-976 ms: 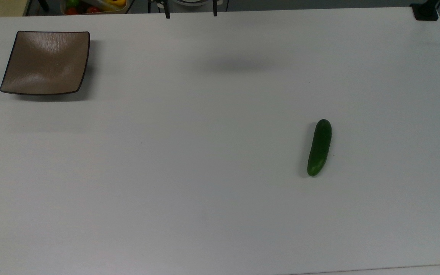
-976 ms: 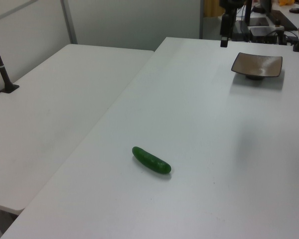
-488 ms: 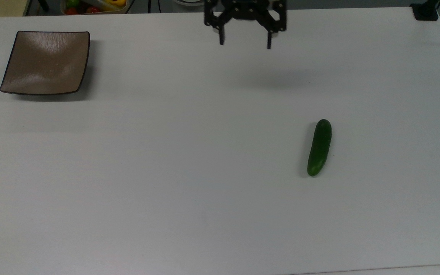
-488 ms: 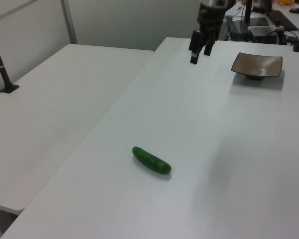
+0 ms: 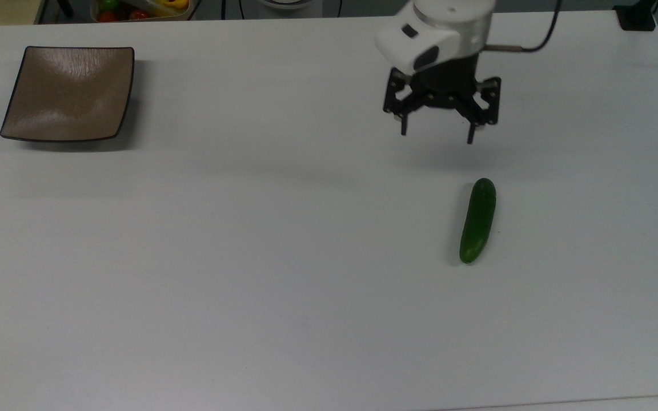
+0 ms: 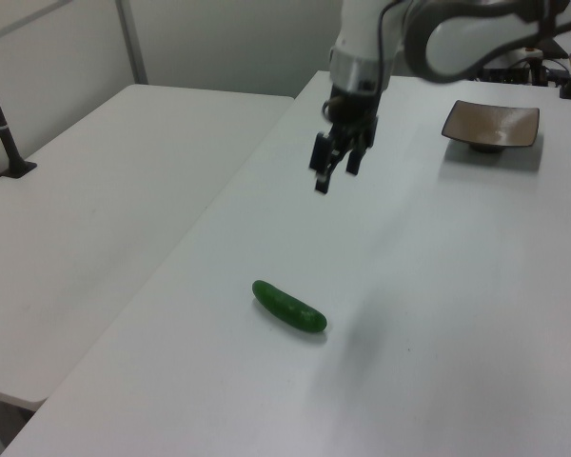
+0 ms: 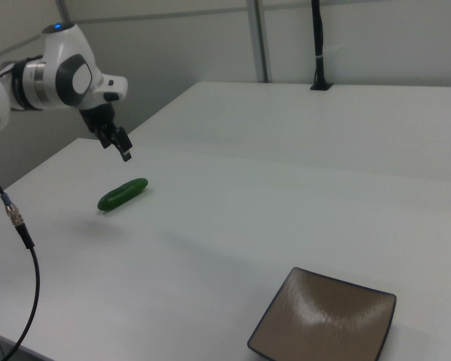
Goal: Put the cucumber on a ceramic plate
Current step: 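Move the open gripper over the green cucumber, then lower the gripper around the cucumber and close on it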
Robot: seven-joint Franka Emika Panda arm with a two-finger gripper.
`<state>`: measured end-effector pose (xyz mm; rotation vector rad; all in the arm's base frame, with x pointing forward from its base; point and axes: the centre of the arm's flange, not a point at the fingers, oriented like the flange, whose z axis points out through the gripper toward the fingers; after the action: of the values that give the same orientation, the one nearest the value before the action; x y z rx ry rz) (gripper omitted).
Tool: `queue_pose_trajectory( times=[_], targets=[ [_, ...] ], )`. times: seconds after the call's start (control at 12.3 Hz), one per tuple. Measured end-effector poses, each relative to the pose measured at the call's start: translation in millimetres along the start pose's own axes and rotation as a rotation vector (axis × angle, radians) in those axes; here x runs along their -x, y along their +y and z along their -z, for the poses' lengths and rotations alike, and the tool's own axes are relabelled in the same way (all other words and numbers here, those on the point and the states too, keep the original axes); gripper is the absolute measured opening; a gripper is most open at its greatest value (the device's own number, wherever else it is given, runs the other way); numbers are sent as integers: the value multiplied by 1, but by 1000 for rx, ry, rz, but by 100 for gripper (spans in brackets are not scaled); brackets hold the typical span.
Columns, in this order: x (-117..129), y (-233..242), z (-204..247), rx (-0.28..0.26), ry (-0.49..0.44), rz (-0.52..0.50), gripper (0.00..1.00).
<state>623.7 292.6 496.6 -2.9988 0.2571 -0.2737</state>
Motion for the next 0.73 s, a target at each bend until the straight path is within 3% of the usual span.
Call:
queue_pose_trajectory(
  times=[0.16,0.33,0.57,0.73],
  targets=[
    [3,-32,-38,3,29,1,100],
    [4,-57,-71,-42,79,12,100],
    [1,-67,-115,-85,129,22,100],
    [6,-77,-136,-82,169,69,100]
  ],
)
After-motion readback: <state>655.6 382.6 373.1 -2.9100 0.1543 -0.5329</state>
